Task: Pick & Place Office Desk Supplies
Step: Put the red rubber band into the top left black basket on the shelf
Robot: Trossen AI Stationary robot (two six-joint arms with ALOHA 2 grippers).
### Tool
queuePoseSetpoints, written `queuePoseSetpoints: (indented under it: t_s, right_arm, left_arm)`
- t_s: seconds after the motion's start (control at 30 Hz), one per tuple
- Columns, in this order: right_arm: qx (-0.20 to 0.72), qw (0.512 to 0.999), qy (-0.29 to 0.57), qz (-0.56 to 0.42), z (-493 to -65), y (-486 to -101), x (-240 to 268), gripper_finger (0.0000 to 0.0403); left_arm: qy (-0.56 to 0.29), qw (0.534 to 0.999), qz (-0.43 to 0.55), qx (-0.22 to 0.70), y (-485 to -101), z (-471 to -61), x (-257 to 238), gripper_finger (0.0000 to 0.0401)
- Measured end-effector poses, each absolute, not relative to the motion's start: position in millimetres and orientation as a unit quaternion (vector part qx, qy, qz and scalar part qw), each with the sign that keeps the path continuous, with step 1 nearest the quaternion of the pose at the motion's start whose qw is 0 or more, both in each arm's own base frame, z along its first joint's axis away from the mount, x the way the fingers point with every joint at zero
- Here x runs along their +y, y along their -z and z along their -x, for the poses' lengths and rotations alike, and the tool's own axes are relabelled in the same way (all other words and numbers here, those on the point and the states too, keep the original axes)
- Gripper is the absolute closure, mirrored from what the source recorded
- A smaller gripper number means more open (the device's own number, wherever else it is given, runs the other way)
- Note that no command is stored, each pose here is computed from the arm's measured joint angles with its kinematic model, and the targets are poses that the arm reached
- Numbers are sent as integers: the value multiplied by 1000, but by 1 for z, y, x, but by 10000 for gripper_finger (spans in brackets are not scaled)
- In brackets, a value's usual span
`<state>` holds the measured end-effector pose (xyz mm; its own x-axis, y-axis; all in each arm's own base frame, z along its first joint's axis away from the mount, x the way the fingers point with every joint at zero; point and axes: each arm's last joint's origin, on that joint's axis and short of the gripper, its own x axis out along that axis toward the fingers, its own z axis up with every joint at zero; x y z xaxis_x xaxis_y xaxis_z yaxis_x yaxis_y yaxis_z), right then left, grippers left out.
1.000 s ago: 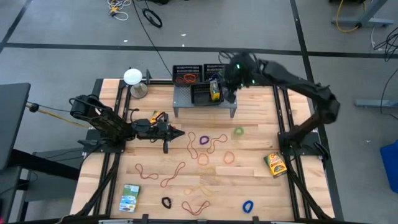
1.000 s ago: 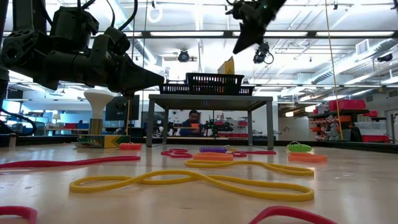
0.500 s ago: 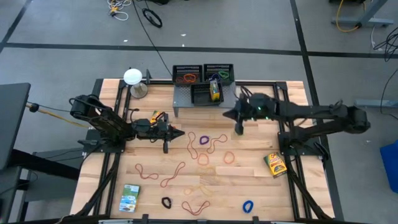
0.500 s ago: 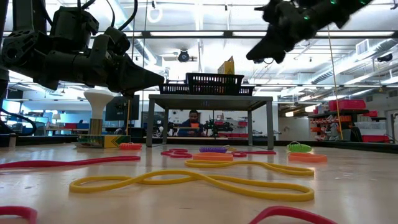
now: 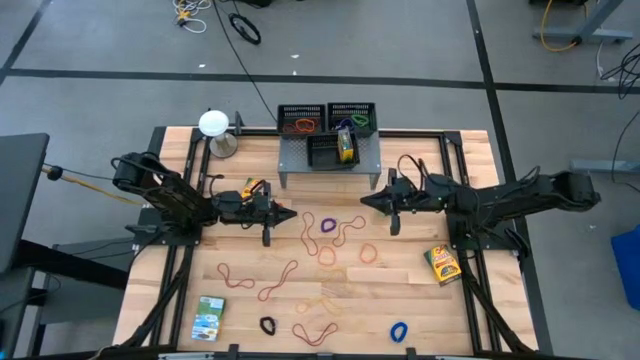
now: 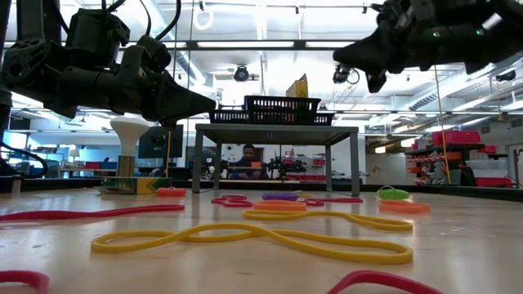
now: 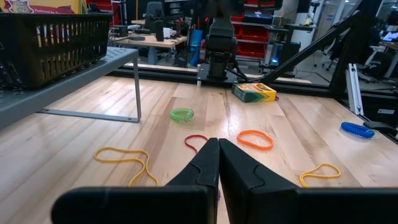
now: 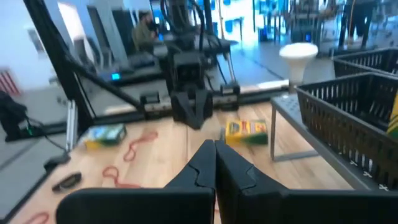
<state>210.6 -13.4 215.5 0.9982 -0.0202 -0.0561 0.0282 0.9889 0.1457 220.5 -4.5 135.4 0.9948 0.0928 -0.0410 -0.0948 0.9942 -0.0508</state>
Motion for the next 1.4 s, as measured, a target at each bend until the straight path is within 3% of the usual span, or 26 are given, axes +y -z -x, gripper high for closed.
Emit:
queuePoseSetpoints:
  t_s: [0.47, 0.6, 0.73, 0.97, 1.2, 1.4]
  right_arm:
    - [15, 999, 21, -22, -210, -215, -14, 399]
    - [63, 998, 15, -22, -210, -205, -14, 400]
    - [123, 992, 5, -13, -213, -189, -14, 398]
    - [163, 984, -60, 29, -221, -171, -11, 397]
    - [171, 980, -85, 51, -225, -164, -10, 397]
    - [152, 982, -96, 63, -226, -167, -9, 397]
  left_arm:
    - [-47, 998, 27, 10, -138, -223, -5, 389]
    - [-46, 998, 39, 2, -142, -227, -5, 389]
    - [-45, 991, 124, -7, -144, -229, -5, 389]
    - [-39, 987, 155, -12, -153, -245, -6, 389]
    - [3, 975, 147, 166, -153, -280, -17, 389]
    - [54, 921, 166, 348, -159, -292, -39, 385]
